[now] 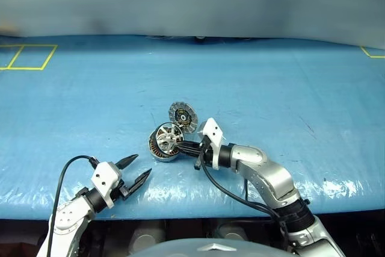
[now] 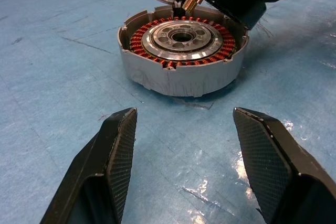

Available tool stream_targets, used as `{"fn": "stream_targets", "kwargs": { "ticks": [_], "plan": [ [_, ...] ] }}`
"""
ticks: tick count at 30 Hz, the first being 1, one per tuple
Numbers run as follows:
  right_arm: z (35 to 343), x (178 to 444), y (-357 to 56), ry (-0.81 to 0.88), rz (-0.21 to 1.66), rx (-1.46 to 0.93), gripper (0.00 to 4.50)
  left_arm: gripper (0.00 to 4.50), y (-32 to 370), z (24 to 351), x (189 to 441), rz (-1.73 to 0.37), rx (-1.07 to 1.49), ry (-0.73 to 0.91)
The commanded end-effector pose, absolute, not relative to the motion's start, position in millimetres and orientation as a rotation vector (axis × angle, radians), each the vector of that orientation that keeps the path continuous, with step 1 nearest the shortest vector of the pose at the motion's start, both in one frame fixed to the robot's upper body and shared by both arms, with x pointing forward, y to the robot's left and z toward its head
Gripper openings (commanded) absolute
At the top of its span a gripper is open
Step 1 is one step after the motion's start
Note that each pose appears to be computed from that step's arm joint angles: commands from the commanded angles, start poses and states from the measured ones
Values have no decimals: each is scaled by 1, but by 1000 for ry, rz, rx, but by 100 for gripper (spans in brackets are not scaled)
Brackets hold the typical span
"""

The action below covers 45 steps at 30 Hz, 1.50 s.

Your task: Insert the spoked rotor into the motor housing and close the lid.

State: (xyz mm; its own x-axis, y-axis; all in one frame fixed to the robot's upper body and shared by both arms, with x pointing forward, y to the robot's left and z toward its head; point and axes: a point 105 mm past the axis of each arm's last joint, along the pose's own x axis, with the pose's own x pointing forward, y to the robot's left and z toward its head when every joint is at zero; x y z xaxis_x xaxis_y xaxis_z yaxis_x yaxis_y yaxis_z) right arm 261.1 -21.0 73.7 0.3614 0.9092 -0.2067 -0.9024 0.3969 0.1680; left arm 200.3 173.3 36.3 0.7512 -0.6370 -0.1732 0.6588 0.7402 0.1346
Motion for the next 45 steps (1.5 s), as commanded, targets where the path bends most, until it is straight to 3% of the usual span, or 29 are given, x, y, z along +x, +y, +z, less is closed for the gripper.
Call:
{"fn": "stream_targets", "kwargs": {
  "ticks": [1, 13, 19, 28, 31, 34, 35, 45],
  "plan": [
    [86, 260, -14, 225, 1200, 21, 3, 311, 174, 43, 202, -702, 202, 80],
    [76, 260, -11, 265, 1207, -7, 3, 311, 179, 40, 201, -693, 208, 83],
    [78, 256, -10, 242, 1229, -26, 165, 311, 180, 37, 201, -691, 208, 82],
    [89, 255, -3, 218, 1249, 73, 165, 311, 182, 33, 199, -684, 207, 85],
    [88, 258, -13, 238, 1221, 83, 107, 311, 183, 32, 199, -679, 207, 83],
    [88, 259, -22, 245, 1193, 84, 13, 311, 184, 31, 198, -676, 207, 84],
    [88, 259, -22, 243, 1198, 82, 6, 311, 184, 31, 198, -677, 206, 84],
    [83, 268, 12, 232, 1180, 70, 6, 311, 180, 33, 201, -691, 205, 78]
  ]
}}
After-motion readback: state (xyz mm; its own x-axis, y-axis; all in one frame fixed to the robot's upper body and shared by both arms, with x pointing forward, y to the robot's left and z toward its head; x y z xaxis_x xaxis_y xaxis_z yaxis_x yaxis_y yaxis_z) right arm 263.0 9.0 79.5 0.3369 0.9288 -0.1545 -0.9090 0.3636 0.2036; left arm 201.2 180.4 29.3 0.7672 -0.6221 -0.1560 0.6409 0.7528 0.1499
